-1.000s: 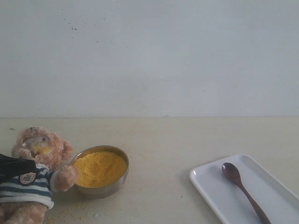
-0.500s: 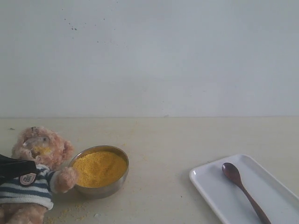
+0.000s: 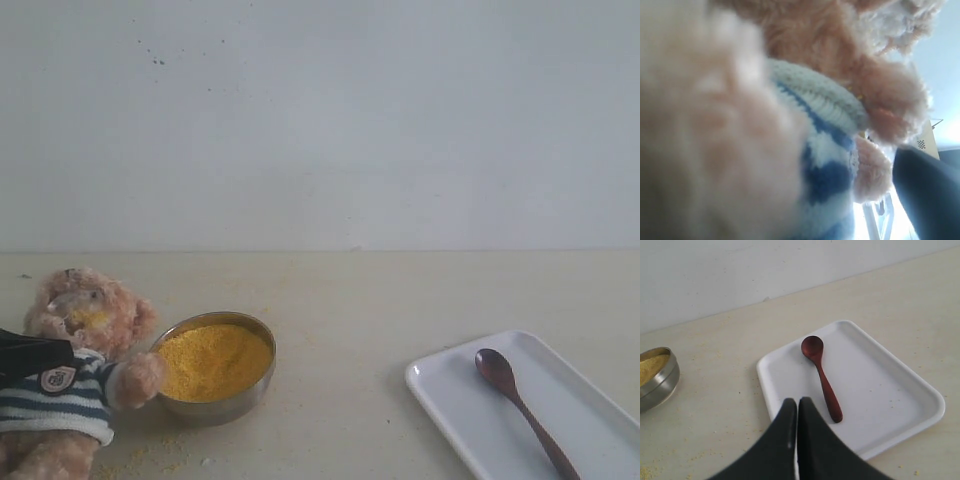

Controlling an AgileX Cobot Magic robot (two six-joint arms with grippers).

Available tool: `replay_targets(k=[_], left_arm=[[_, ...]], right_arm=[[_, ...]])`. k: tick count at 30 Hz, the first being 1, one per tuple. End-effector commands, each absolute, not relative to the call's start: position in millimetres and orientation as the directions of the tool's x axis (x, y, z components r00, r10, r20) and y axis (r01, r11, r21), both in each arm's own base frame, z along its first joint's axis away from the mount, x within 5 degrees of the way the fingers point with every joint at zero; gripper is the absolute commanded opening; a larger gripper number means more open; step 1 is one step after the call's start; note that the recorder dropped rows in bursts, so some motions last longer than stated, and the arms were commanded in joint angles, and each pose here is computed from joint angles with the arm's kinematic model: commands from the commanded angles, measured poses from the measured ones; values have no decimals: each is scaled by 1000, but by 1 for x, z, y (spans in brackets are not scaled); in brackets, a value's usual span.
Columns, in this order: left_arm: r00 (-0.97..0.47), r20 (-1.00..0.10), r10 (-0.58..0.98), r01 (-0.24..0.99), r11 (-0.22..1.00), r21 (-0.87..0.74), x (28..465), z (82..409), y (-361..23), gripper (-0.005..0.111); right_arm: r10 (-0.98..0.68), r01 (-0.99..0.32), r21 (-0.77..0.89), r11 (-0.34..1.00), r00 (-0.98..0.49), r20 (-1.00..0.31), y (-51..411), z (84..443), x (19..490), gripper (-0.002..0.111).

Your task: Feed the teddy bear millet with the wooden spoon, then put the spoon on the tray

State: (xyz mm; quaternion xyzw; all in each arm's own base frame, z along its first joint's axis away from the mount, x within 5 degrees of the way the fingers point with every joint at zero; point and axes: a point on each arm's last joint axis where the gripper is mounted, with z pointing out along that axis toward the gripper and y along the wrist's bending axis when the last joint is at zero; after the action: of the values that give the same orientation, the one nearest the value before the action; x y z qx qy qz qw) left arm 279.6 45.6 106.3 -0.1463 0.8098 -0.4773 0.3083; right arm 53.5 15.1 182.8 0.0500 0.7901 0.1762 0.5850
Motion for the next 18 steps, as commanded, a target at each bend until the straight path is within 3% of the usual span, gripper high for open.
replay_targets(k=[1, 5, 10, 14, 18], left_arm=[[-740, -380, -555, 87, 480, -873, 278, 122, 54, 91], [-713, -449, -539, 111, 545, -831, 271, 138, 68, 88], [-756, -556, -345, 152, 734, -662, 266, 152, 70, 88], [-800, -570, -187, 129, 875, -467, 265, 153, 65, 82], [-796, -591, -131, 143, 908, -394, 270, 159, 52, 81]], right_arm=[[287, -127, 336, 933, -300, -910, 15, 184, 53, 0], [287, -127, 336, 933, -300, -910, 15, 184, 53, 0], [287, -127, 336, 933, -300, -910, 15, 184, 53, 0], [287, -127, 336, 933, -300, -910, 15, 184, 53, 0], [287, -127, 336, 933, -300, -910, 15, 184, 53, 0]])
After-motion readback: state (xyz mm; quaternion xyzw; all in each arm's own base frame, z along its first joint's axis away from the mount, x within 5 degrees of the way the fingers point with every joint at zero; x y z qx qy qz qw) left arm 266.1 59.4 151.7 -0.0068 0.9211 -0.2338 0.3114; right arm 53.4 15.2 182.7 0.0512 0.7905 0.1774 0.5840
